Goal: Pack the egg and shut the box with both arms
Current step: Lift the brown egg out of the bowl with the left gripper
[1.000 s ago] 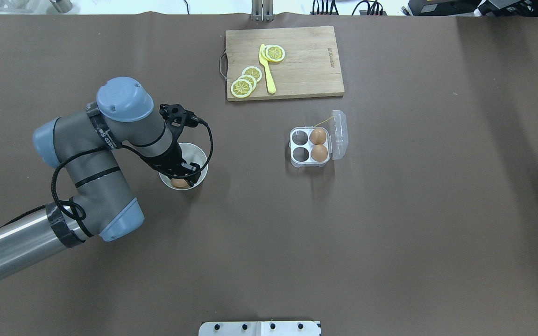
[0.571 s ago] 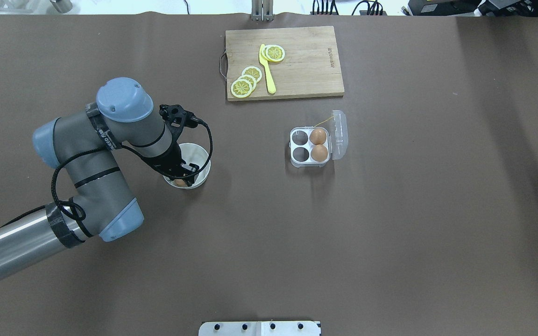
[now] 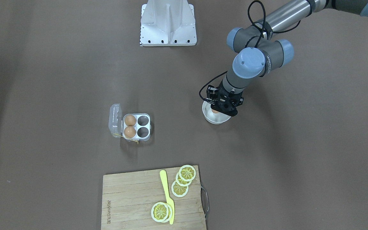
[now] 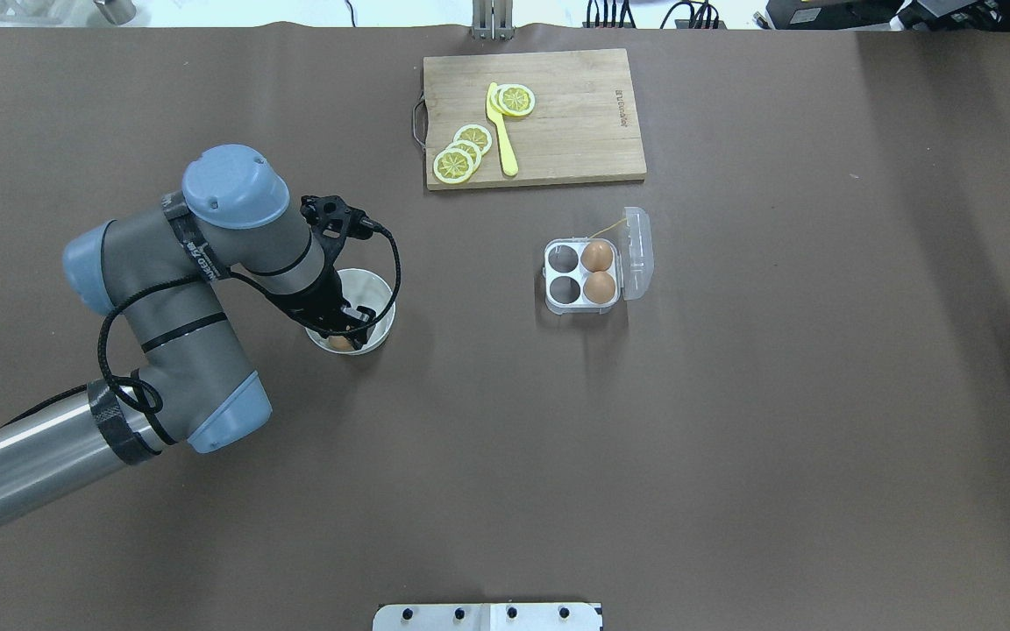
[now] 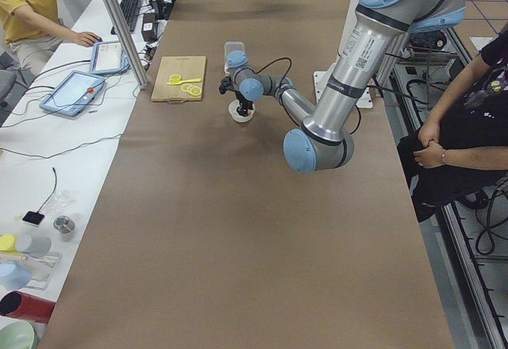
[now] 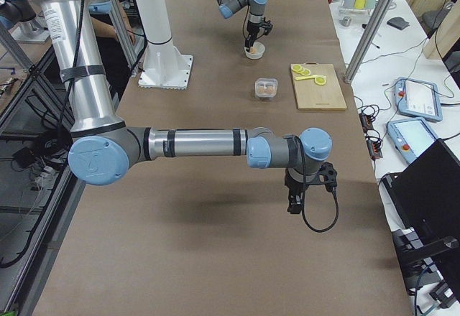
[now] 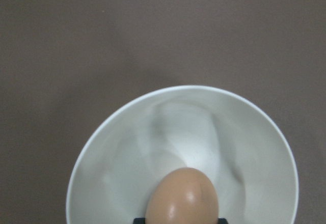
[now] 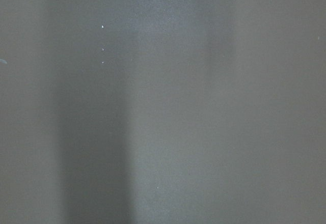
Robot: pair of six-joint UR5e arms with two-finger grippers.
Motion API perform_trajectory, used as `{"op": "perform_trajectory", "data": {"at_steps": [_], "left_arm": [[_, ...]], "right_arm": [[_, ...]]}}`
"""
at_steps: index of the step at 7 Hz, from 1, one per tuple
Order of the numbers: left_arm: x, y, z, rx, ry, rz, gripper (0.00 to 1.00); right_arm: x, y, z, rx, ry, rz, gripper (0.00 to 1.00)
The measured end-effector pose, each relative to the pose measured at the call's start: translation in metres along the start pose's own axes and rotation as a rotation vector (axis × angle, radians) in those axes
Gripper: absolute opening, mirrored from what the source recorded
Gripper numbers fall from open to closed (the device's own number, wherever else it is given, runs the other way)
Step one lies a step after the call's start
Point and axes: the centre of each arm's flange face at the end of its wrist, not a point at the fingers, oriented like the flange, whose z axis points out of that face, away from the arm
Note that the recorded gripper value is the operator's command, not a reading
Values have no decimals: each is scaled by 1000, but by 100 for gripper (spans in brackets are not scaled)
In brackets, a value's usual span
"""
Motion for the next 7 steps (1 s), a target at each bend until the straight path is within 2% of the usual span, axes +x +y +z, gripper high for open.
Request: {"op": "perform_trajectory", "data": {"at_steps": [2,3,5,7], "left_arm": [[1,-2,2,-2,-1,-1,75],[2,-3,4,-4,-2,-2,71],[4,-4,4,-4,-1,-2,50],[4,-4,4,-4,-1,0,49]], "right_arm": [[0,0,1,-2,0,-1,100],[-1,0,2,-3,2,-1,100],[-1,0,3,-4,9,-3,100],[-1,0,4,-5,10,-5,100]]}}
